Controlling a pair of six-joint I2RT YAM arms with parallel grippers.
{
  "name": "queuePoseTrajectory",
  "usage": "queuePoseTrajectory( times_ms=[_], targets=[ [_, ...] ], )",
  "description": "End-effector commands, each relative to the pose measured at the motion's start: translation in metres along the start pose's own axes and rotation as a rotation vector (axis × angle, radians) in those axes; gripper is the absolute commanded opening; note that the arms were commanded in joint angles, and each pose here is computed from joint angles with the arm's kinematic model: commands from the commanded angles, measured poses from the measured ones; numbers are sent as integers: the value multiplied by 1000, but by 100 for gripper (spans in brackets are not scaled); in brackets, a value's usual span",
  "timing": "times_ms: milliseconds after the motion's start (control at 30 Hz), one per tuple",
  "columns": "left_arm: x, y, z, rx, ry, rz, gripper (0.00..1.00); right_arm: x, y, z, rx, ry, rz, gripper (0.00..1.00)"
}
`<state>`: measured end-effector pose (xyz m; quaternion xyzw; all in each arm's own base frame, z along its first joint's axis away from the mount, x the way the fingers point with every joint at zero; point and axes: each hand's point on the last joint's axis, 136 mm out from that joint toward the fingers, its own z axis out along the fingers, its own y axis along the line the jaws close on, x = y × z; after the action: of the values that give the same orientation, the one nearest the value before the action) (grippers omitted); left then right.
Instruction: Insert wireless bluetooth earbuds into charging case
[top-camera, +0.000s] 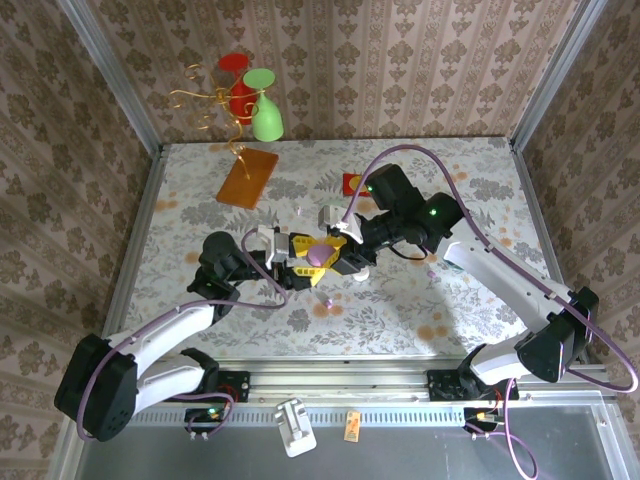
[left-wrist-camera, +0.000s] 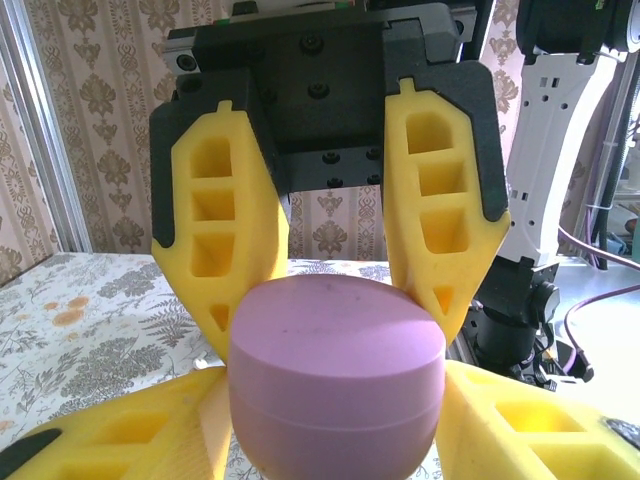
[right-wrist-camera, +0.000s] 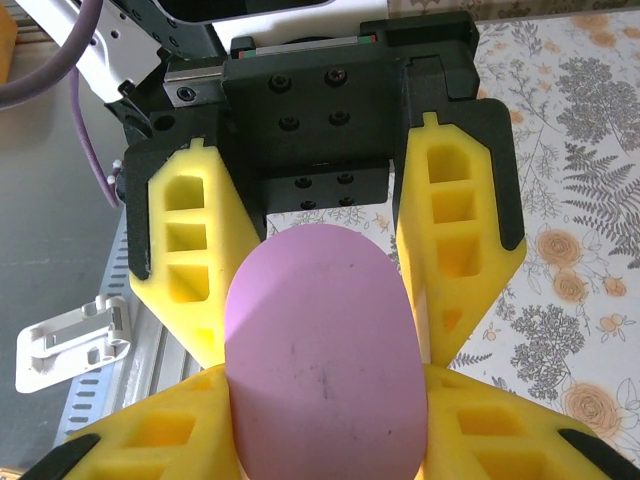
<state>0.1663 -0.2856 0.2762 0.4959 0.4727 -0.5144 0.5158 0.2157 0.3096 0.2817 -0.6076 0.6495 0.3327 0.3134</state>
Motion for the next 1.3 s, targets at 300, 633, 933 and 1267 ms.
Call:
queuePoseTrajectory(
  times_ms=[300,633,933,1267],
  targets=[
    [-11,-7,4,51,-18,36,27,2,5,-3,-9,10,8,23],
    [-3,-6,2,32,-11,38,26,-8,-3,-17,45,-61,36,46],
    [1,-5,1,29,-10,36,25,-10,-8,-23,63,-95,76,52],
    [3,-6,0,35,-20,38,25,-14,-30,-32,158,-124,141,59]
  ],
)
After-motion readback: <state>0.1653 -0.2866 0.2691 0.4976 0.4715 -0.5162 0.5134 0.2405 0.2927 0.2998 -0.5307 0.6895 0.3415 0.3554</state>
